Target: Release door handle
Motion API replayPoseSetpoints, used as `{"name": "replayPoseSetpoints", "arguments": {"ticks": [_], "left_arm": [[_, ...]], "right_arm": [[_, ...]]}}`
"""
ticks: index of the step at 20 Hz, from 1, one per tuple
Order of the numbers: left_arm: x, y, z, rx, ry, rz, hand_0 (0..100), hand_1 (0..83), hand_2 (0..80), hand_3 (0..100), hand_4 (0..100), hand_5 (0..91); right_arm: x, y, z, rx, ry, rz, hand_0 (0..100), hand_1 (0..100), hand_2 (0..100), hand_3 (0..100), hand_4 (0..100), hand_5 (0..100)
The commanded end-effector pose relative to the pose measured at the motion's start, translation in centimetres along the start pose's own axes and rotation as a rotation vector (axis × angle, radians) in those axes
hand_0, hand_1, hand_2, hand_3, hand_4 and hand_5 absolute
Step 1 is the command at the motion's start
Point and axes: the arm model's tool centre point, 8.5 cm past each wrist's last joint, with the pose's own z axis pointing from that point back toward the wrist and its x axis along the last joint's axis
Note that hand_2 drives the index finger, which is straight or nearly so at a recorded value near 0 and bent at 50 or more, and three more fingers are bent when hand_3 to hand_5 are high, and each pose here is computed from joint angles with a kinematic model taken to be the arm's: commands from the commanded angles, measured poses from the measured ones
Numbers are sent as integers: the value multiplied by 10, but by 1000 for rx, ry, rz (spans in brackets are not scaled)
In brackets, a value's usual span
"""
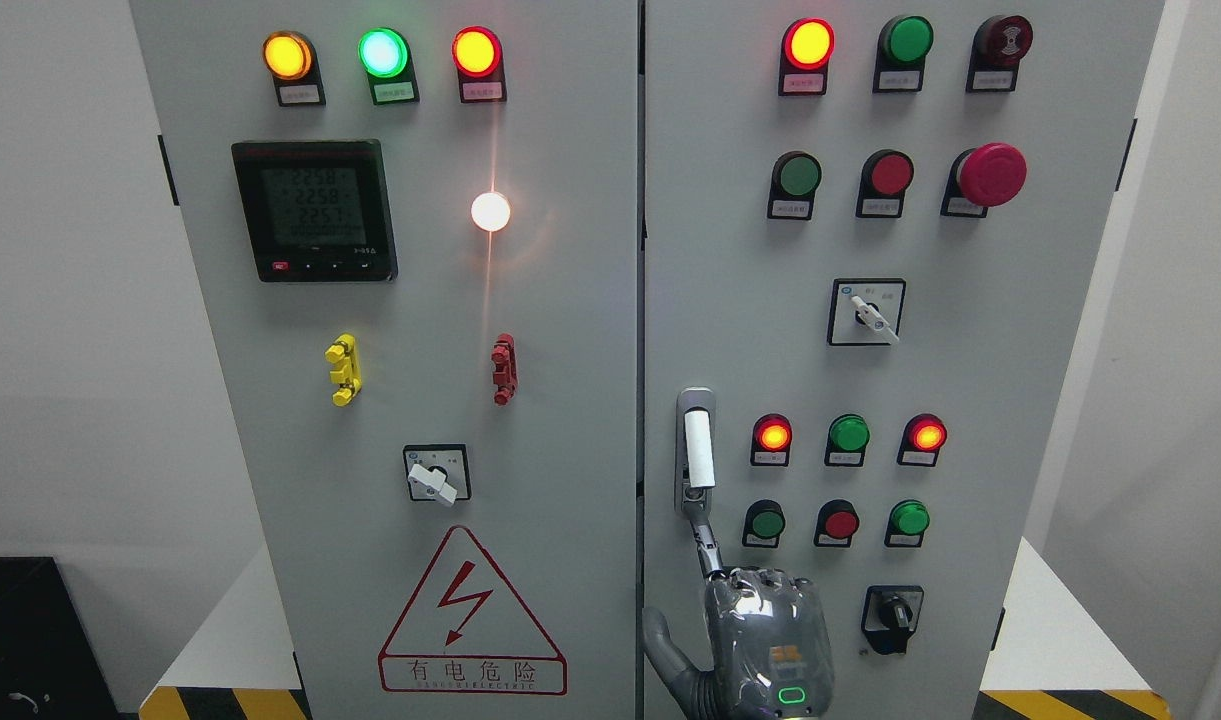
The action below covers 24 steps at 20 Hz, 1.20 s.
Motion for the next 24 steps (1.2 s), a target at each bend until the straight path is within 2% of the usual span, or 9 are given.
{"name": "replayPoseSetpoints", "arguments": {"ticks": [1, 11, 15, 18, 23, 24], "left_arm": [[0, 0, 0, -1, 1, 0, 120, 556, 0, 0, 0, 0], [0, 0, 0, -1, 1, 0, 120, 556, 0, 0, 0, 0], [0, 0, 0, -1, 1, 0, 120, 556, 0, 0, 0, 0], [0, 0, 0, -1, 1, 0, 120, 556, 0, 0, 0, 0], [0, 0, 0, -1, 1, 0, 120, 556, 0, 0, 0, 0], [0, 0, 0, -1, 1, 0, 120, 556, 0, 0, 0, 0]], "right_arm": [[2, -15, -2, -47, -7, -9, 397, 345, 56, 1000, 1000, 1000], [3, -15, -1, -47, -7, -13, 397, 345, 63, 1000, 1000, 1000], [2, -14, 0, -45, -6, -13, 397, 345, 105, 1000, 1000, 1000], [2, -15, 0, -47, -6, -13, 398, 346, 162, 1000, 1000, 1000], [2, -19, 1, -59, -12, -19, 445, 354, 360, 1000, 1000, 1000], [2, -21, 2, -62, -13, -21, 449, 355, 368, 1000, 1000, 1000]]}}
